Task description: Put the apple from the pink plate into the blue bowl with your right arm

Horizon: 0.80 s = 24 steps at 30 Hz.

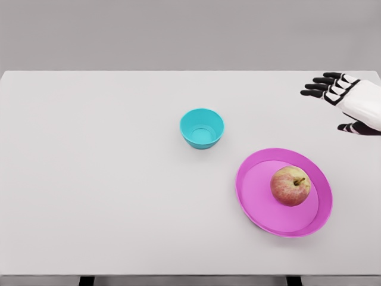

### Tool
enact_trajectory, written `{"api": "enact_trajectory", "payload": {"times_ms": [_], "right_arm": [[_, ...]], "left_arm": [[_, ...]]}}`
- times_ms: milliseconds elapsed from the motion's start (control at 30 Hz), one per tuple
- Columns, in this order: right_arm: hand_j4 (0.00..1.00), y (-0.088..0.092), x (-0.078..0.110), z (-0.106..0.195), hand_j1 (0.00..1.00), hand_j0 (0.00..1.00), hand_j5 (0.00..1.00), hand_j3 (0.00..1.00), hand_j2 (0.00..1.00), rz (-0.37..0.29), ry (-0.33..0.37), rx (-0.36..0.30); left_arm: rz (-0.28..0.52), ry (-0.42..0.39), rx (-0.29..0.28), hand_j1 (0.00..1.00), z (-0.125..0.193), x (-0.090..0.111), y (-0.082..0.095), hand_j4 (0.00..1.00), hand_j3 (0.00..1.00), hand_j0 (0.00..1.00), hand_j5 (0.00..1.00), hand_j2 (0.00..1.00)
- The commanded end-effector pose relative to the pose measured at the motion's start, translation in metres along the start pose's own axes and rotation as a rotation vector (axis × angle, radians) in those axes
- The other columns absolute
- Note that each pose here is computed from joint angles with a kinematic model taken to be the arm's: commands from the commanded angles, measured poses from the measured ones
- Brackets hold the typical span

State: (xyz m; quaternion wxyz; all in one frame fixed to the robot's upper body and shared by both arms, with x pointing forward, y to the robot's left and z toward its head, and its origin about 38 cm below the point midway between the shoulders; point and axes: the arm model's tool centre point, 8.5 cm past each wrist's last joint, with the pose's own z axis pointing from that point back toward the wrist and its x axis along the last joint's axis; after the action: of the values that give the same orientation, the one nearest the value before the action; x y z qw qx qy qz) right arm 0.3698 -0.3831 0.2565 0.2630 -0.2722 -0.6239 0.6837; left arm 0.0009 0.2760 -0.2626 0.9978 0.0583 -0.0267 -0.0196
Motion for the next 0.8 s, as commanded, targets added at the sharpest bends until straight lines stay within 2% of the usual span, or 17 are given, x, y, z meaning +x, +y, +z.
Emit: {"api": "enact_trajectory", "payload": {"times_ms": [0,67,133,200,300,333,433,533,567,667,767], "right_arm": [[1.0,-0.001,0.0,0.001,1.0,1.0,1.0,1.0,1.0,-0.002,0.0,0.0],[1.0,-0.002,-0.001,0.002,1.0,1.0,1.0,1.0,1.0,-0.001,0.002,-0.001],[1.0,-0.012,-0.009,0.013,1.0,1.0,1.0,1.0,1.0,0.035,0.019,0.034],[1.0,-0.003,0.003,0.013,1.0,1.0,1.0,1.0,1.0,0.028,-0.012,0.066],[1.0,-0.026,0.013,0.019,1.0,1.0,1.0,1.0,1.0,0.131,-0.049,0.22],[1.0,-0.028,0.01,0.021,1.0,1.0,1.0,1.0,1.0,0.133,-0.038,0.271],[1.0,-0.019,0.012,0.026,1.0,1.0,1.0,1.0,1.0,0.03,-0.055,0.422],[1.0,-0.007,0.016,0.026,1.0,1.0,1.0,1.0,1.0,-0.009,-0.073,0.469],[1.0,0.008,0.021,0.029,1.0,1.0,1.0,1.0,1.0,-0.042,-0.081,0.5],[1.0,0.027,0.031,0.023,1.0,1.0,1.0,1.0,1.0,-0.095,-0.11,0.486],[1.0,0.025,0.03,0.022,1.0,1.0,1.0,1.0,1.0,-0.088,-0.108,0.483]], "left_arm": [[-0.001,-0.002,0.0,1.0,0.0,0.001,0.0,1.0,1.0,1.0,1.0,1.0],[0.0,0.0,0.0,1.0,0.0,0.0,0.0,1.0,1.0,1.0,1.0,1.0],[0.0,0.0,0.0,1.0,0.0,0.0,0.0,1.0,1.0,1.0,1.0,1.0],[0.0,0.0,0.0,1.0,0.0,0.0,0.0,1.0,1.0,1.0,1.0,1.0],[0.0,0.0,0.0,1.0,0.0,0.0,0.0,1.0,1.0,1.0,1.0,1.0],[0.0,0.0,0.0,1.0,0.0,0.0,0.0,1.0,1.0,1.0,1.0,1.0],[0.0,0.0,0.0,1.0,0.0,0.0,0.0,1.0,1.0,1.0,1.0,1.0],[0.0,0.0,0.0,1.0,0.0,0.0,0.0,1.0,1.0,1.0,1.0,1.0],[0.0,0.0,0.0,1.0,0.0,0.0,0.0,1.0,1.0,1.0,1.0,1.0],[0.0,0.001,0.0,1.0,0.0,0.0,0.0,1.0,1.0,1.0,1.0,1.0],[0.0,0.001,0.0,1.0,0.0,0.0,0.0,1.0,1.0,1.0,1.0,1.0]]}}
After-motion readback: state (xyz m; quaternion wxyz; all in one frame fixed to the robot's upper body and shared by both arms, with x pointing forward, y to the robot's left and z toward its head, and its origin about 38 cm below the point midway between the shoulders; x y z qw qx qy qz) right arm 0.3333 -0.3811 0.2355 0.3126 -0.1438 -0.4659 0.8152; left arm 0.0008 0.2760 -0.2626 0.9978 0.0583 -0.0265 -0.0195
